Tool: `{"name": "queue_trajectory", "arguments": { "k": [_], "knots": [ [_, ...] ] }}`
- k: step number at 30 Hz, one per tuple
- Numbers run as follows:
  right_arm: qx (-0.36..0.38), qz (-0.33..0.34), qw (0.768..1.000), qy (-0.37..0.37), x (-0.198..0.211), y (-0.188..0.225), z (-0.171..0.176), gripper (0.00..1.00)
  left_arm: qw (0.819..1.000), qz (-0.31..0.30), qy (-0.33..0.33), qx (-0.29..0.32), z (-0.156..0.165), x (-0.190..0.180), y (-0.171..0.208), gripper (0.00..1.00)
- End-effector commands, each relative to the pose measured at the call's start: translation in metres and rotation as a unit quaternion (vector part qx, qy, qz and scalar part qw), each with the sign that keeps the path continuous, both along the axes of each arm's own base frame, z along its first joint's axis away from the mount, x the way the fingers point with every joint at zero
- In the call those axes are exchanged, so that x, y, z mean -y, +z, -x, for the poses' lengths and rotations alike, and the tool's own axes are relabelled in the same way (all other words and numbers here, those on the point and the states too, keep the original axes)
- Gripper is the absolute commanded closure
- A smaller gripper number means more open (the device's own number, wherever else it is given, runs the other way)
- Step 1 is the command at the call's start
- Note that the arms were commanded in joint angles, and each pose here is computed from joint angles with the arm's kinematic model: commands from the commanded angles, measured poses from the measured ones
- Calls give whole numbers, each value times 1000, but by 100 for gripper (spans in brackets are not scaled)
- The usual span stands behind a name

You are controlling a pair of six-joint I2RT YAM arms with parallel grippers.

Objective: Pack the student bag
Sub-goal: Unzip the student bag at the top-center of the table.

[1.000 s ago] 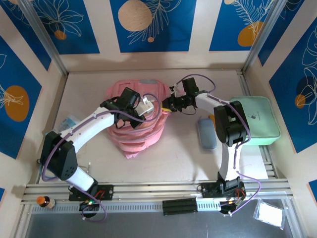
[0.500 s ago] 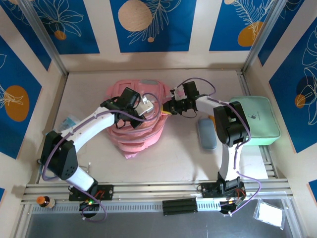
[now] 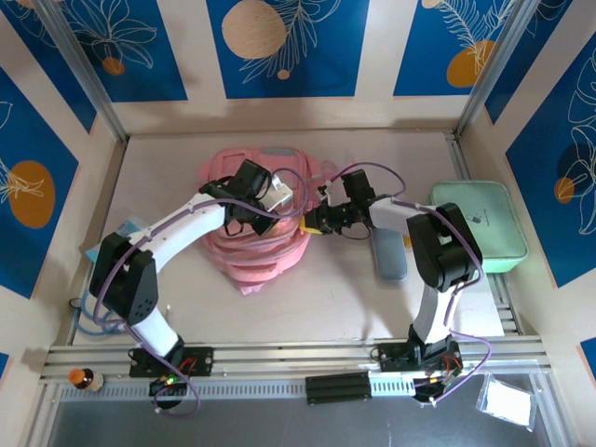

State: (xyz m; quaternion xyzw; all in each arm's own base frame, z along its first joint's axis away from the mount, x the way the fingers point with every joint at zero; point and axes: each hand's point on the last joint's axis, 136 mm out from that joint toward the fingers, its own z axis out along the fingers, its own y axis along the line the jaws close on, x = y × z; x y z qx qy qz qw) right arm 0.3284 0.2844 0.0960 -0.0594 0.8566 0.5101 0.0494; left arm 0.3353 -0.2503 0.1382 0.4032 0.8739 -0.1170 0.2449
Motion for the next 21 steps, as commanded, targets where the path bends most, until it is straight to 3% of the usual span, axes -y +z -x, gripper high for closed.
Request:
{"name": "queue_trajectory", "arguments": {
  "k": [1, 14, 21],
  "knots": [
    [-3, -13, 1000, 19, -9, 11, 19, 88, 997, 38, 51, 38, -39, 6, 17, 99],
    [32, -16, 999, 8, -21, 21, 32, 86, 994, 82, 78, 11, -56, 28, 14, 100],
    [37, -24, 993, -106, 34, 33, -3, 60, 993, 96, 59, 28, -44, 25, 26, 100]
  ]
}}
